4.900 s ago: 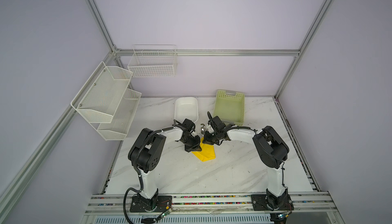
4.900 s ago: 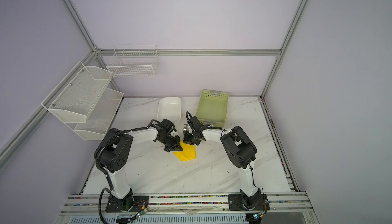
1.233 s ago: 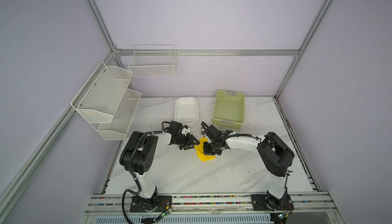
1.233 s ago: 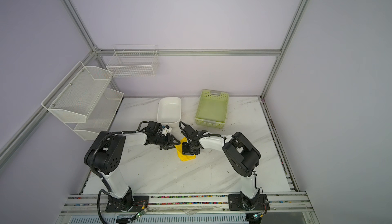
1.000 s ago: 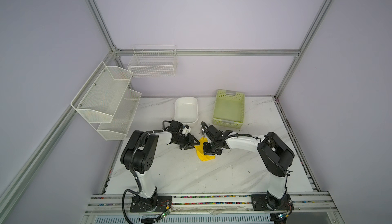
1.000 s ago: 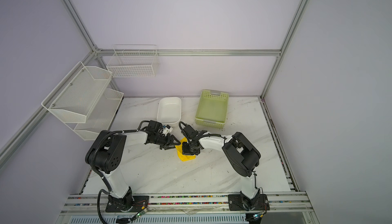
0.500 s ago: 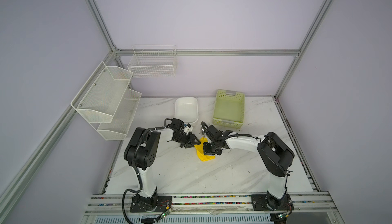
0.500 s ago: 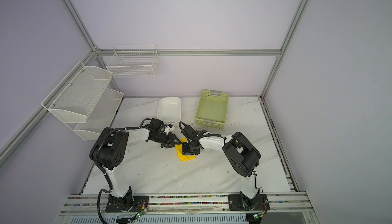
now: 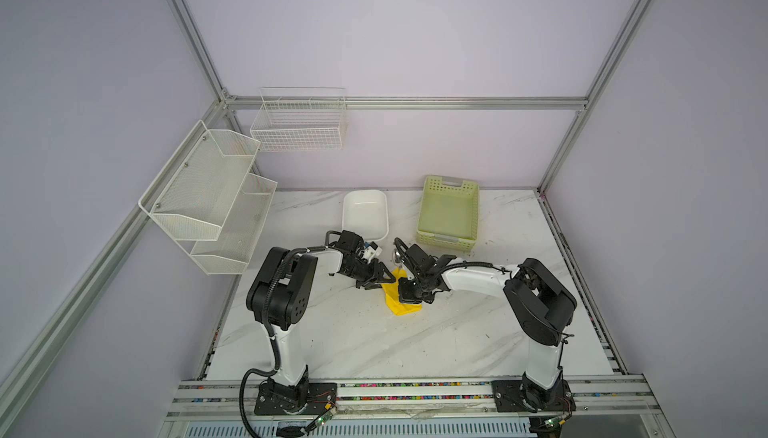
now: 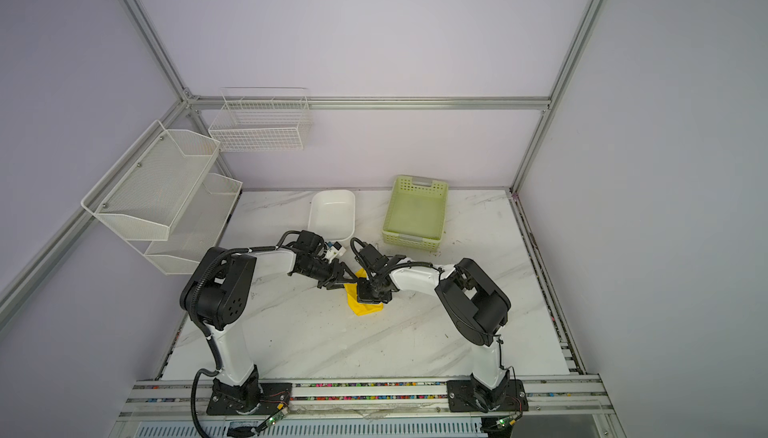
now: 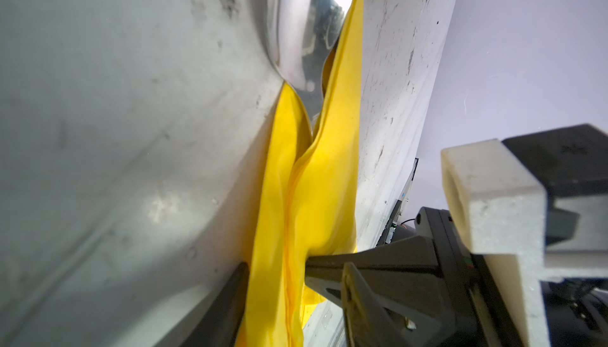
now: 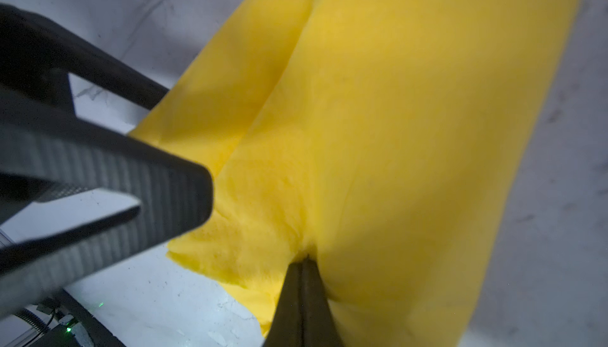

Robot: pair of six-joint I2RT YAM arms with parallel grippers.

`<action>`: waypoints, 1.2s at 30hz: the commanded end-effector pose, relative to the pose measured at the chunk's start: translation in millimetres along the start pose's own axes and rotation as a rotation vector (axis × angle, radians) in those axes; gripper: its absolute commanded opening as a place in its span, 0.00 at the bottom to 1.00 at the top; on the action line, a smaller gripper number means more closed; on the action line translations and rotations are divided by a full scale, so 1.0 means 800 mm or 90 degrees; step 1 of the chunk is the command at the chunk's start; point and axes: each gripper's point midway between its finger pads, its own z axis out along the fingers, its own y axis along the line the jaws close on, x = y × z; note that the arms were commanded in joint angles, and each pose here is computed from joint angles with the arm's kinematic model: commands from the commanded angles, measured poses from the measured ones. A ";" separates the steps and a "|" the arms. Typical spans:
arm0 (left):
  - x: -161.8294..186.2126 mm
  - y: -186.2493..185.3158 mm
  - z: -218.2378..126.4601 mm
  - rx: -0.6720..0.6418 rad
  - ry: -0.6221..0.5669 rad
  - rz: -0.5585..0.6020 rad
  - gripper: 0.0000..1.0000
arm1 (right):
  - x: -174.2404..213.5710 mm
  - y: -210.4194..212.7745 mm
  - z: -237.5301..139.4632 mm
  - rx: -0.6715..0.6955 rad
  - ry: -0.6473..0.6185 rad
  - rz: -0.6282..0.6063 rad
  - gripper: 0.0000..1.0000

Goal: Place the utensils on the paper napkin and roll it up

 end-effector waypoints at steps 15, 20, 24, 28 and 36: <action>0.037 -0.037 -0.025 0.010 0.000 0.050 0.43 | 0.031 -0.039 0.016 0.072 0.054 0.006 0.00; 0.032 -0.035 -0.026 -0.004 -0.008 0.057 0.31 | 0.032 -0.040 0.016 0.075 0.056 0.007 0.00; 0.027 -0.036 -0.028 -0.011 -0.018 0.061 0.31 | 0.032 -0.040 0.016 0.074 0.055 0.008 0.00; 0.022 -0.042 -0.033 -0.012 -0.035 0.080 0.41 | 0.033 -0.041 0.015 0.075 0.055 0.007 0.00; -0.004 -0.057 -0.034 0.008 -0.076 0.099 0.41 | 0.033 -0.041 0.016 0.076 0.057 0.008 0.00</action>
